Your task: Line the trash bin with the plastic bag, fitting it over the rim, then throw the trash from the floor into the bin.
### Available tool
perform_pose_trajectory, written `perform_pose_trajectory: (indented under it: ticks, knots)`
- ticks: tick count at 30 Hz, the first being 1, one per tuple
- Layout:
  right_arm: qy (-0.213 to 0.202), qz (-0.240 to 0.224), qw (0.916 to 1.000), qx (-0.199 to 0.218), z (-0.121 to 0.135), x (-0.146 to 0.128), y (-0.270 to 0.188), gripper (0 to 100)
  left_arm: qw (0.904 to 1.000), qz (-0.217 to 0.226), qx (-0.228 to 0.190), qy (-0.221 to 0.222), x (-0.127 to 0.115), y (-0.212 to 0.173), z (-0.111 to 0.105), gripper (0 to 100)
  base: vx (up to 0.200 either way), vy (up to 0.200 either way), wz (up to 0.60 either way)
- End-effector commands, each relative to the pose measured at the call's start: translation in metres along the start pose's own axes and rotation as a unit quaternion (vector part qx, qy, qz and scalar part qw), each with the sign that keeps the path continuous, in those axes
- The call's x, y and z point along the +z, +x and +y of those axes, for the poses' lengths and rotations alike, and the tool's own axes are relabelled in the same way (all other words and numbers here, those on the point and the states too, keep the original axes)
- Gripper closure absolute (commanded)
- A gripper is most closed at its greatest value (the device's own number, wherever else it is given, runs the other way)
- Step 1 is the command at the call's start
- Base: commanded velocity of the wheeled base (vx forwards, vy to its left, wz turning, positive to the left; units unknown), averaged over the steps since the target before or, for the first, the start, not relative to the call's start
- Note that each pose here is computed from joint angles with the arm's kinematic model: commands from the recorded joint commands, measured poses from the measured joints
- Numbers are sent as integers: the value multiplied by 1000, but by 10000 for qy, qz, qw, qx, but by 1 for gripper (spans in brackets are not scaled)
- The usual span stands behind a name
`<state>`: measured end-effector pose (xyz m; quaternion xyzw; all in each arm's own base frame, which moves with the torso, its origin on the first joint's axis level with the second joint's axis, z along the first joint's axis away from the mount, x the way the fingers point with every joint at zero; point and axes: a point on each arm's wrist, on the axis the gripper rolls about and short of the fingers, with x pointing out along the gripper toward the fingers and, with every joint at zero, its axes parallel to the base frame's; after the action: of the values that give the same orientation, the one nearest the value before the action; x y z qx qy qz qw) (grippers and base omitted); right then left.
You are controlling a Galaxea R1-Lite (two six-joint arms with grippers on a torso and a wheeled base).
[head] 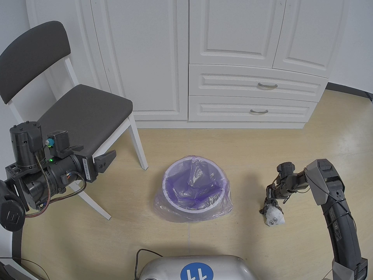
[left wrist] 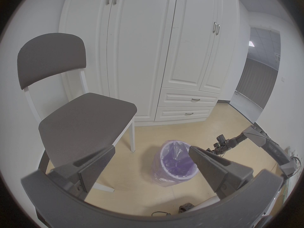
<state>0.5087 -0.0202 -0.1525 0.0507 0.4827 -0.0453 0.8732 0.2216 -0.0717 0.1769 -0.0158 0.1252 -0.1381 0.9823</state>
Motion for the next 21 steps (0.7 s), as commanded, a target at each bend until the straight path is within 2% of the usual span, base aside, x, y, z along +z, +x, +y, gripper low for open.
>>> perform_pose_trajectory:
  ticks: [1,2,6,13,18,21]
  knots:
    - [4,-23,10000,-68,0,1,-1,100,10000,6,9,-5,-1,0,0,0,0,0,0]
    - [28,-64,9992,-403,-2,1,-1,100,10000,-9,7,-5,0,-1,0,0,0,0,0]
    - [235,-189,9950,-957,-3,2,-1,100,10000,-9,7,-5,0,-1,0,0,0,0,0]
    - [289,-520,9938,-935,3,6,1,100,10000,14,9,-4,-1,-1,0,0,0,0,0]
    - [195,-540,9962,-650,6,7,1,100,10000,13,17,-4,-1,-1,0,0,0,0,0]
    - [193,-1188,9890,-861,13,20,-3,100,10000,-1,1,5,-2,-4,0,0,0,0,0]
